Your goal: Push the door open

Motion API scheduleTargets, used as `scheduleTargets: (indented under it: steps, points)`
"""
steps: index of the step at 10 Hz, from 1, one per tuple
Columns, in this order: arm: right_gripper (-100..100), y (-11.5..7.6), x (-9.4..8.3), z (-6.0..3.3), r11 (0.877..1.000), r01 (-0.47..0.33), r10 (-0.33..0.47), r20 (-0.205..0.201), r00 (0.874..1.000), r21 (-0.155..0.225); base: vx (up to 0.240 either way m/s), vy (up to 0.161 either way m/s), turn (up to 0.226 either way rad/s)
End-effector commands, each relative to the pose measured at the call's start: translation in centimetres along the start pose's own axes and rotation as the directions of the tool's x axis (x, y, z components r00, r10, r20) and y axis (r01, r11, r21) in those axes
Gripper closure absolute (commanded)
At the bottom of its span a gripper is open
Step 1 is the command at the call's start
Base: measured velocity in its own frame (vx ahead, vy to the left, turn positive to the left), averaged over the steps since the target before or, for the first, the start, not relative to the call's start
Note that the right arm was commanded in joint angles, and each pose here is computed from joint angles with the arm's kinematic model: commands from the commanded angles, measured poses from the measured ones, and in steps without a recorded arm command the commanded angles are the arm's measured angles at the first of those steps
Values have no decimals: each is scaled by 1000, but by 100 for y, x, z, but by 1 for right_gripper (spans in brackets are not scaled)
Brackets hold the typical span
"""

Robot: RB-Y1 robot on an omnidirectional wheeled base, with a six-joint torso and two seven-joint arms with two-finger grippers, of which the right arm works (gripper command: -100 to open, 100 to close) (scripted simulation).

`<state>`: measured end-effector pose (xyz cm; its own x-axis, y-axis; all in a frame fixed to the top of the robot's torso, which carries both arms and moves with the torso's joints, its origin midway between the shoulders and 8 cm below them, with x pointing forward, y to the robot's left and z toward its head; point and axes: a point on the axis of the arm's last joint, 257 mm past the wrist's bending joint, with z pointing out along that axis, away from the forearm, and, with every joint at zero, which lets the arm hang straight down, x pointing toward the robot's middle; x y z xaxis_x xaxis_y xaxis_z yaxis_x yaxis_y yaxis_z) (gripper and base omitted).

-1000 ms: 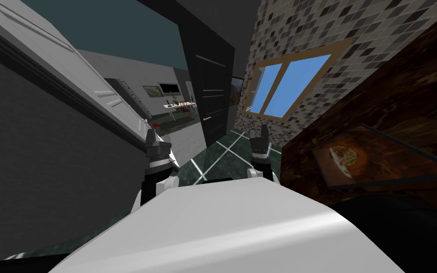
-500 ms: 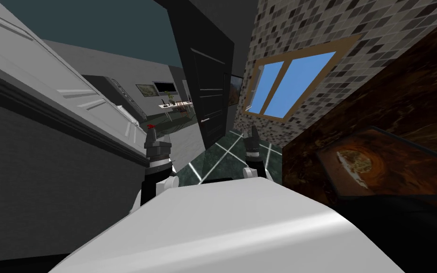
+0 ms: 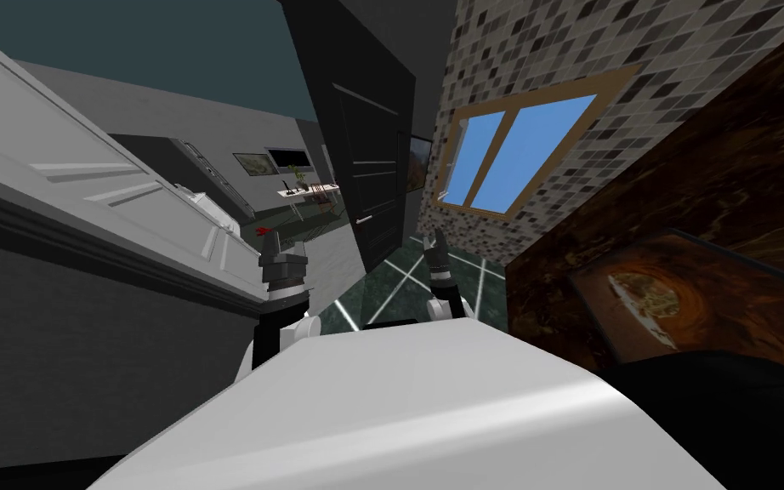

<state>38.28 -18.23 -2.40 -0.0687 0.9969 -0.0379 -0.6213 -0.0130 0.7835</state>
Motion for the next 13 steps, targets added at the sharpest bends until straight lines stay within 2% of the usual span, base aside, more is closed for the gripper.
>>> scheduleTargets:
  steps: [1, 5, 8, 9, 10, 11, 12, 13]
  points:
    - [-100, -86, 110, 25, 1000, -27, 28, -20, 999, 11, 104, 12, -56]
    - [-100, -270, 398, 51, 995, -92, 95, -72, 993, 44, 99, 3, -48]
    - [-100, -408, 644, 60, 988, -139, 147, -114, 983, 74, 94, 10, -56]
    - [-100, -497, 814, 58, 981, -167, 180, -142, 973, 96, 137, 4, -103]
    - [-100, -541, 900, 54, 978, -181, 196, -157, 968, 107, 155, 12, -69]
    - [-100, -628, 1085, 43, 969, -207, 230, -186, 955, 133, 159, 34, -83]
    - [-100, -628, 1085, 43, 969, -207, 230, -186, 955, 133, 121, 21, -44]
    - [-100, -670, 1177, 34, 965, -219, 246, -201, 948, 146, 83, 5, -33]
